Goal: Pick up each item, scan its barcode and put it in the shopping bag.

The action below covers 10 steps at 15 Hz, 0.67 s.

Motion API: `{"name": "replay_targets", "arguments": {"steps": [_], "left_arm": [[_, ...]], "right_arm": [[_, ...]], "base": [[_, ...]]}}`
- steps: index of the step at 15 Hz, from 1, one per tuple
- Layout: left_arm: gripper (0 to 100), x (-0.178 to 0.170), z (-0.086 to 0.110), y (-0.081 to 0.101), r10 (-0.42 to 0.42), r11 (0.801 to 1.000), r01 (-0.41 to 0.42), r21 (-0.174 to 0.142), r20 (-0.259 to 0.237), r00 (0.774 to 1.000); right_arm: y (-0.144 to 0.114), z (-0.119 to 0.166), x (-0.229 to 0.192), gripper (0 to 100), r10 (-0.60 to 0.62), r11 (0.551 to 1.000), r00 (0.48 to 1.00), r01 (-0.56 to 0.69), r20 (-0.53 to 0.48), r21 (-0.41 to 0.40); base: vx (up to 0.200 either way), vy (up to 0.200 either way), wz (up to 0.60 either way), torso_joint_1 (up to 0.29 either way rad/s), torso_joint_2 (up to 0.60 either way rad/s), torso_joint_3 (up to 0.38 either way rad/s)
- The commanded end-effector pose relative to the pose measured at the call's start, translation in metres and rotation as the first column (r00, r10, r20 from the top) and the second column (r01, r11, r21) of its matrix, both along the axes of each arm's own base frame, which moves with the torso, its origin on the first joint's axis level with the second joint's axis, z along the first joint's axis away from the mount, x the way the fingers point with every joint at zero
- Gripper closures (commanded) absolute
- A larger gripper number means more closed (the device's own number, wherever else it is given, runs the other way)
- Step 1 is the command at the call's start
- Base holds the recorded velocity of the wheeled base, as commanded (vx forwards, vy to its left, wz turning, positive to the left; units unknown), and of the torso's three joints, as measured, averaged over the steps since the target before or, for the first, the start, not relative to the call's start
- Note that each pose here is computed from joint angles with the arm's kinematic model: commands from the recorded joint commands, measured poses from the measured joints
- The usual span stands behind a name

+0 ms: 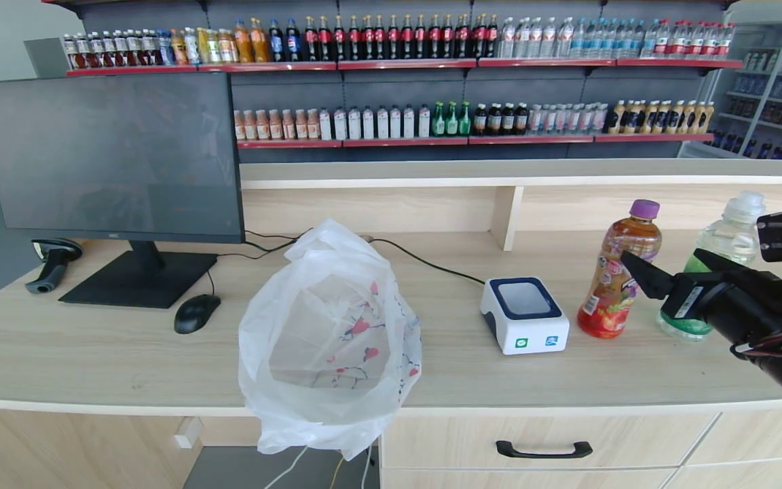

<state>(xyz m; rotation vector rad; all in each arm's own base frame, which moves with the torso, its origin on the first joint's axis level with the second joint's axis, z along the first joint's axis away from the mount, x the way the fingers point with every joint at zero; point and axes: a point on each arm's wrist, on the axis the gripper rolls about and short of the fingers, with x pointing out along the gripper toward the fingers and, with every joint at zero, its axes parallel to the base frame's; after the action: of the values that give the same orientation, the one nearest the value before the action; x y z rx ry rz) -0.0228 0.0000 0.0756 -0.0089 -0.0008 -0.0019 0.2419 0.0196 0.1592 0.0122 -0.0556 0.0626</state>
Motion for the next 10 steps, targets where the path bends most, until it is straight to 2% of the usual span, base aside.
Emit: {"name": "replay_targets", "arguments": {"steps": [1, 10], "left_arm": [[0, 0.0, 0.0, 0.0, 0.0, 1.0, 0.0, 0.0, 0.001, 1.0], [0, 0.0, 0.0, 0.0, 0.0, 1.0, 0.0, 0.0, 0.001, 1.0]], "right_arm": [[-0.001, -0.009, 0.003, 0, -0.009, 1.0, 0.999, 0.009, -0.036, -0.003], [-0.002, -0.032, 0.015, 0, -0.02, 1.0, 0.996, 0.019, -0.087, -0.015]], "base": [[0.0, 0.0, 0.0, 0.0, 0.0, 0.0], [0.0, 0.0, 0.0, 0.0, 0.0, 0.0]]}}
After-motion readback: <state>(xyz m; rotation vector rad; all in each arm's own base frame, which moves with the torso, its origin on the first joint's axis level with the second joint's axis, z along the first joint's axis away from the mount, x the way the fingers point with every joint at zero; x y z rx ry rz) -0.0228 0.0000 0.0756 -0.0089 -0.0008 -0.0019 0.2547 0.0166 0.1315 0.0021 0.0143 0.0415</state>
